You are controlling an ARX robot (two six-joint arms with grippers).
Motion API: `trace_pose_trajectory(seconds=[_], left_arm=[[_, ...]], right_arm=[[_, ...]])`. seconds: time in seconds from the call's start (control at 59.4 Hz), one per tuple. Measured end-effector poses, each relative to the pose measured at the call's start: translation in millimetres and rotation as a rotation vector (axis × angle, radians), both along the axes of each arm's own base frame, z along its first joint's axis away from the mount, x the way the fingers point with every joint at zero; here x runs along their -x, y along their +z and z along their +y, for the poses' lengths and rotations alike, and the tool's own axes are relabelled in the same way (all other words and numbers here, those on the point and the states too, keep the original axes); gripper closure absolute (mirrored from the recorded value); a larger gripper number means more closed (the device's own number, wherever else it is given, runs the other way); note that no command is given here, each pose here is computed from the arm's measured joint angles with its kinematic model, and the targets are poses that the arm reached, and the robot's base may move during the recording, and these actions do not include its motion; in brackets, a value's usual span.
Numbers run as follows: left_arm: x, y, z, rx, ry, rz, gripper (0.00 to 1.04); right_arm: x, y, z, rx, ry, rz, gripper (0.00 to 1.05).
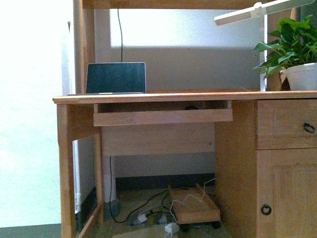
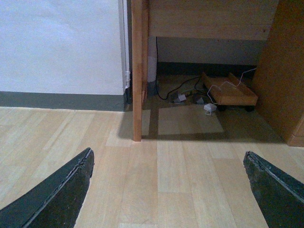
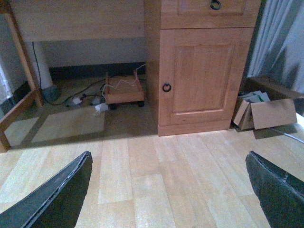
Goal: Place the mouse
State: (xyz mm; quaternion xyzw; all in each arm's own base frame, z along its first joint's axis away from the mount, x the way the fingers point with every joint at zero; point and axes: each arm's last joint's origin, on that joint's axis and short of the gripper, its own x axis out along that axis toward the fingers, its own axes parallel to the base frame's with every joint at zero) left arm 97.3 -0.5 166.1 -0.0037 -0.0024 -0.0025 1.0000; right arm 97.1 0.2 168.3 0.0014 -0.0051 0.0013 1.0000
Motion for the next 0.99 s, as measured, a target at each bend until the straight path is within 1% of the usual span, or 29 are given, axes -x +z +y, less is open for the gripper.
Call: trace_pose_trajectory(seconds=[0.994], left_arm=[[0.0, 0.0, 0.0, 0.000, 0.000, 0.000, 0.08]], right_arm=[[0.0, 0.0, 0.0, 0.000, 0.000, 0.000, 0.07]])
